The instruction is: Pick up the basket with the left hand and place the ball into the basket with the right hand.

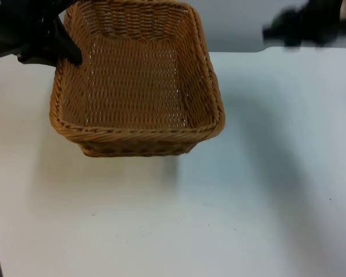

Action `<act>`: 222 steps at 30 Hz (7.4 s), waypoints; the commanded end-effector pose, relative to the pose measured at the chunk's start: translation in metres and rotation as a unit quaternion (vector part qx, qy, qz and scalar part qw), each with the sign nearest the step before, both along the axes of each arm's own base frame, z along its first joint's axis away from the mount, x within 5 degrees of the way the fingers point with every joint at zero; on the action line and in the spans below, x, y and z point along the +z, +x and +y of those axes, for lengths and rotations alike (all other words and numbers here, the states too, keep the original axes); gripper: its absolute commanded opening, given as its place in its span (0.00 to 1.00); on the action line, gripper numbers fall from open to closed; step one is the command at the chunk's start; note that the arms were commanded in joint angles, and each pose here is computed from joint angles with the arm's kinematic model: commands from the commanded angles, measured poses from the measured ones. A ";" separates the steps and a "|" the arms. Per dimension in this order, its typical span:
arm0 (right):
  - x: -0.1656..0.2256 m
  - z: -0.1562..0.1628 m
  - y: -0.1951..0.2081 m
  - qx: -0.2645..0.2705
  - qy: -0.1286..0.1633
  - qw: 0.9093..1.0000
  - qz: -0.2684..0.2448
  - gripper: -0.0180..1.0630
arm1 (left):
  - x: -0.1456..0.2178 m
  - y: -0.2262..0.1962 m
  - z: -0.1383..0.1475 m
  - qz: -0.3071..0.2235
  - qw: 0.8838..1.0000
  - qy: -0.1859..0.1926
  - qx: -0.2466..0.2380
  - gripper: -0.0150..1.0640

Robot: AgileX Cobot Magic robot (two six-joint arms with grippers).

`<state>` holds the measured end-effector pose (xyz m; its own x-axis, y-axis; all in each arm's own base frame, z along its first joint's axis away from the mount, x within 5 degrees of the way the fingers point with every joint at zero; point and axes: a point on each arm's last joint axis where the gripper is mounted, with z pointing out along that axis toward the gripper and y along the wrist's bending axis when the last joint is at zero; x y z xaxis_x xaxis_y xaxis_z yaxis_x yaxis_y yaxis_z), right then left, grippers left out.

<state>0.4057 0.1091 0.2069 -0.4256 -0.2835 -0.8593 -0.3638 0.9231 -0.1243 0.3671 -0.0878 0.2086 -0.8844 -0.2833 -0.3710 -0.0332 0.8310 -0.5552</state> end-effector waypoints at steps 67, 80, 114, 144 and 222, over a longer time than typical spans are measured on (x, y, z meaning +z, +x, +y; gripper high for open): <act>0.002 0.185 -0.060 0.158 -0.014 0.981 0.115 0.01 | 0.009 0.001 0.000 -0.011 1.000 -0.015 0.013 0.01; 0.006 0.188 -0.058 0.164 -0.002 0.983 0.089 0.35 | 0.009 0.001 0.000 -0.009 1.000 -0.015 0.012 0.01; 0.104 0.123 -0.027 0.098 -0.007 0.995 0.031 0.01 | 0.009 0.001 0.000 -0.010 1.000 -0.014 0.012 0.01; 0.145 0.007 -0.017 -0.024 -0.027 0.997 0.064 0.01 | -0.036 0.010 -0.017 0.022 0.998 -0.043 -0.037 0.01; 0.372 -0.128 -0.306 -0.217 -0.206 0.890 -0.345 0.01 | 0.251 -0.189 0.059 -0.384 0.883 0.270 -0.029 0.01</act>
